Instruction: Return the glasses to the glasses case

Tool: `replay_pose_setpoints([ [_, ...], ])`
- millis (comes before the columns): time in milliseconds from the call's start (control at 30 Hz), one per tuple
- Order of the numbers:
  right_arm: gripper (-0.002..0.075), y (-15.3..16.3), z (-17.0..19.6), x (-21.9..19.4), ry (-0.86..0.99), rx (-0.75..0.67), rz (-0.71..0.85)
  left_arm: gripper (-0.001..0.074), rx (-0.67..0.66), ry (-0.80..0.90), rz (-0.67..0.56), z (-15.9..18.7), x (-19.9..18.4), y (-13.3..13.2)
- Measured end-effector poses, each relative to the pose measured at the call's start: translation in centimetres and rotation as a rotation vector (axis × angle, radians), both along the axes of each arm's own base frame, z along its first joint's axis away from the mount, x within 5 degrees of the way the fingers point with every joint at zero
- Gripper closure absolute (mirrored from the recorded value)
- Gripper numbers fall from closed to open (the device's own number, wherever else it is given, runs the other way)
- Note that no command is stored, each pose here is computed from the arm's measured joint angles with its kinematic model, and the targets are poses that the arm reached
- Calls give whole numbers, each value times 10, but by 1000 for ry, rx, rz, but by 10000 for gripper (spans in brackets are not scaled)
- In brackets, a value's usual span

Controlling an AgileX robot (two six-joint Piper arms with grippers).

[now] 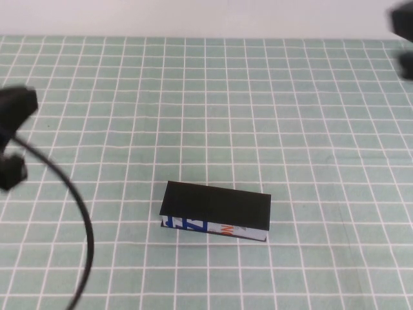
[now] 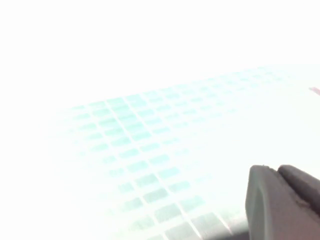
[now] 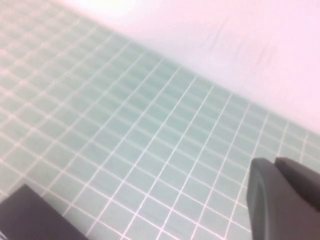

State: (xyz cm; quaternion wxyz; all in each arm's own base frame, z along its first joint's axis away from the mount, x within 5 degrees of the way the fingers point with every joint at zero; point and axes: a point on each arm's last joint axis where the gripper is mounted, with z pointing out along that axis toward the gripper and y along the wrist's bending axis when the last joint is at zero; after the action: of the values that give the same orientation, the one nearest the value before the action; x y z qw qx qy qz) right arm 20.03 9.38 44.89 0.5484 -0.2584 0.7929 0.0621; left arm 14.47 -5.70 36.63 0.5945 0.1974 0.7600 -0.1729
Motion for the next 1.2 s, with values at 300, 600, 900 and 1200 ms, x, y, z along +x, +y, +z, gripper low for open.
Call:
replay_pose_setpoints([
  [300,737,-49,-60,-101,-118,217,-53,737,75,220,-71,-15,-27,0],
  [600,737,-62,-160,-130,-70,279,-76,737,35,240,-54,-15,-27,0],
  [900,737,-71,-192,-125,-48,205,-180,737,-4,242,-35,-13,-26,0],
  [1200,737,-82,-197,-124,26,278,-344,737,-22,235,-29,-12,-26,0],
])
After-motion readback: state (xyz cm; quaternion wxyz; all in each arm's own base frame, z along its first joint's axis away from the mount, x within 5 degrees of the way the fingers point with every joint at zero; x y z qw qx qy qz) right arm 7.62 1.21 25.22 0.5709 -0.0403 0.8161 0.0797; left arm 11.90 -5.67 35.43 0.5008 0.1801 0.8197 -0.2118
